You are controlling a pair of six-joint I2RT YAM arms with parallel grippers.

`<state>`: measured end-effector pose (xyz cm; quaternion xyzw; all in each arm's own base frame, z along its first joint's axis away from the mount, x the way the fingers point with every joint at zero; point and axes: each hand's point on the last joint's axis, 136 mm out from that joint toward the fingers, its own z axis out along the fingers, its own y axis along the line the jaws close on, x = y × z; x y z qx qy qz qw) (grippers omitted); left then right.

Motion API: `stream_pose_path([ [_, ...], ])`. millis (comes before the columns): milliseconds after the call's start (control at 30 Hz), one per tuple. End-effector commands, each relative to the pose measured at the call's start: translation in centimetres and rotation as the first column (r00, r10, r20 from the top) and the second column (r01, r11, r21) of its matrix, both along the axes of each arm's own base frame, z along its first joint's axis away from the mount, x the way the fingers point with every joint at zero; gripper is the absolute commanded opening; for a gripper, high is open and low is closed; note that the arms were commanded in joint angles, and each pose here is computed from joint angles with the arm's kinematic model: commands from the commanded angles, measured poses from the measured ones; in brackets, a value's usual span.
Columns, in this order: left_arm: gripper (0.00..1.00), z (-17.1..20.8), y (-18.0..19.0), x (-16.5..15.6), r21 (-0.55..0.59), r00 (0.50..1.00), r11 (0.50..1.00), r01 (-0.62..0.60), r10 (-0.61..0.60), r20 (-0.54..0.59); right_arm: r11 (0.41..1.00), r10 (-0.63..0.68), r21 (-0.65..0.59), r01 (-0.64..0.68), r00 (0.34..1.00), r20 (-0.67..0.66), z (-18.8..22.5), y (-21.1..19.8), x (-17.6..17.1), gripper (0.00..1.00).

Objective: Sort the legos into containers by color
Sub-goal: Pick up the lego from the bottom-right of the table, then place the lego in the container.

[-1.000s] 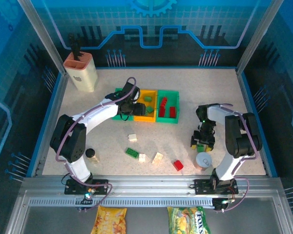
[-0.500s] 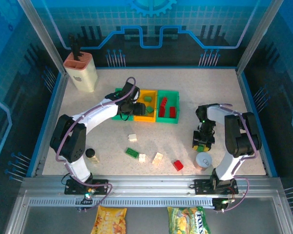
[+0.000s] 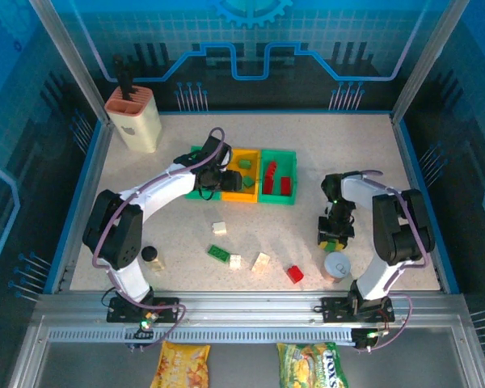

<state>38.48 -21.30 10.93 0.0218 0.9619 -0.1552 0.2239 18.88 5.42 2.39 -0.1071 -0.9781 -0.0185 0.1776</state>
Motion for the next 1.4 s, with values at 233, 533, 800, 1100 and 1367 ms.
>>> stream_pose_path([
  [233, 0.57, 0.7, -0.3, -1.1, -0.06, 0.999, 0.998, -0.007, 0.005, -0.032, 1.0, 0.008, -0.019, -0.005, 0.987, 0.159, 3.5, 0.4, 1.8, 0.35],
  [533, 0.57, 0.9, 0.7, -3.4, -0.083, 0.998, 0.996, -0.04, 0.036, -0.056, 0.998, 0.055, -0.008, -0.056, 0.939, 0.338, 5.8, 2.7, 6.0, 0.35],
  [800, 0.57, 0.4, 1.8, -5.9, -0.099, 0.993, 0.991, -0.086, 0.077, -0.093, 0.991, 0.123, -0.014, -0.132, 0.877, 0.465, 8.7, 6.2, 10.5, 0.35],
  [1100, 0.57, -0.4, 3.5, -8.8, -0.083, 0.984, 0.989, -0.126, 0.114, -0.135, 0.978, 0.154, 0.039, -0.207, 0.828, 0.54, 10.4, 12.0, 14.9, 0.35],
  [1367, 0.57, -1.4, 4.6, -11.3, -0.077, 0.972, 0.984, -0.161, 0.144, -0.186, 0.956, 0.155, 0.113, -0.272, 0.791, 0.592, 11.0, 18.3, 18.3, 0.35],
])
